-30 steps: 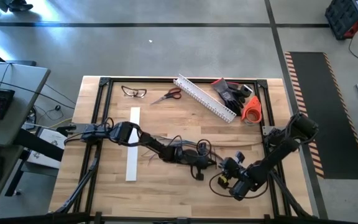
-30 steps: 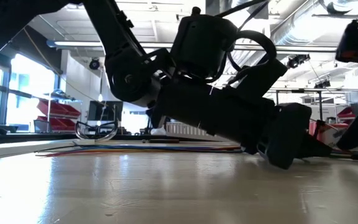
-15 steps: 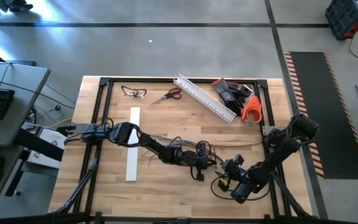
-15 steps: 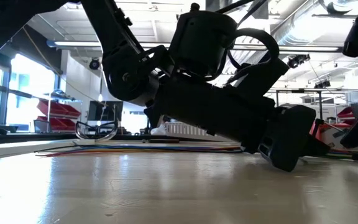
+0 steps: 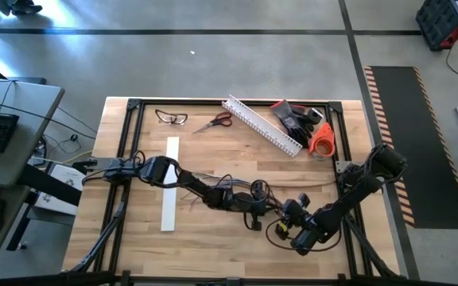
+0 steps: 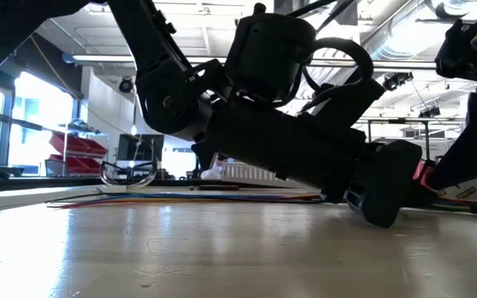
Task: Ziptie cables
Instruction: Wrap the bottom black zip tie on the cable wires
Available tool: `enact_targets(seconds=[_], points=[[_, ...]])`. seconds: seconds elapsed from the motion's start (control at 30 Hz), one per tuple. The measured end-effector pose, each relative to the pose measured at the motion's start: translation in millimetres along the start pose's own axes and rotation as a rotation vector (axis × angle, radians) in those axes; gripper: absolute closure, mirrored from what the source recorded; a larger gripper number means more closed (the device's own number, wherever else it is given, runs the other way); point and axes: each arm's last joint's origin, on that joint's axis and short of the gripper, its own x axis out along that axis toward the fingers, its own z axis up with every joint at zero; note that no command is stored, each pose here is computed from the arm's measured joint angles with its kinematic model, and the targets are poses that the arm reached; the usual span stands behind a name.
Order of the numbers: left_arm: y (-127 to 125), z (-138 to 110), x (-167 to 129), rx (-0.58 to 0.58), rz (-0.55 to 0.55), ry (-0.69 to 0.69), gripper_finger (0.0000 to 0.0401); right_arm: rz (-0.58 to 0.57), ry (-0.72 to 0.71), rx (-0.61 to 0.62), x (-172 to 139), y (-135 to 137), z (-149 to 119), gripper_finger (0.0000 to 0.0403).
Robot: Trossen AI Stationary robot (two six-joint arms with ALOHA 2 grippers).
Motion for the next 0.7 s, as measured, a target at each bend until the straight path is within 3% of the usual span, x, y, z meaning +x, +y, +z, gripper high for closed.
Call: enact_targets(seconds=[0.07, 0.23, 0.43, 0.53, 0.63, 0.7], points=[[-0.9, 0.1, -0.2, 0.001, 0.001, 0.000, 0.0401, 0.000, -0.001, -0.011, 0.0, 0.0, 0.0, 0.0387], [-2.8, 1.9, -1.4, 0.021, -0.006, 0.005, 0.0372, 0.000, 0.012, -0.017, 1.0, -0.1, 0.7, 0.0400], [-3.0, 2.5, -1.6, 0.031, -0.011, 0.006, 0.0277, 0.006, 0.037, -0.021, 0.8, 0.3, 0.2, 0.0402], [-3.5, 6.2, -3.7, 0.048, -0.064, 0.031, 0.0227, 0.006, 0.043, -0.023, 0.8, 0.1, 0.0, 0.0403], [-7.9, 13.3, -10.5, 0.069, -0.110, 0.106, 0.0194, 0.002, 0.042, -0.021, 1.6, -0.1, 0.8, 0.0403], [-13.3, 17.4, -16.2, 0.098, -0.084, 0.164, 0.0182, 0.000, 0.038, -0.018, 2.3, -0.3, 1.7, 0.0403]])
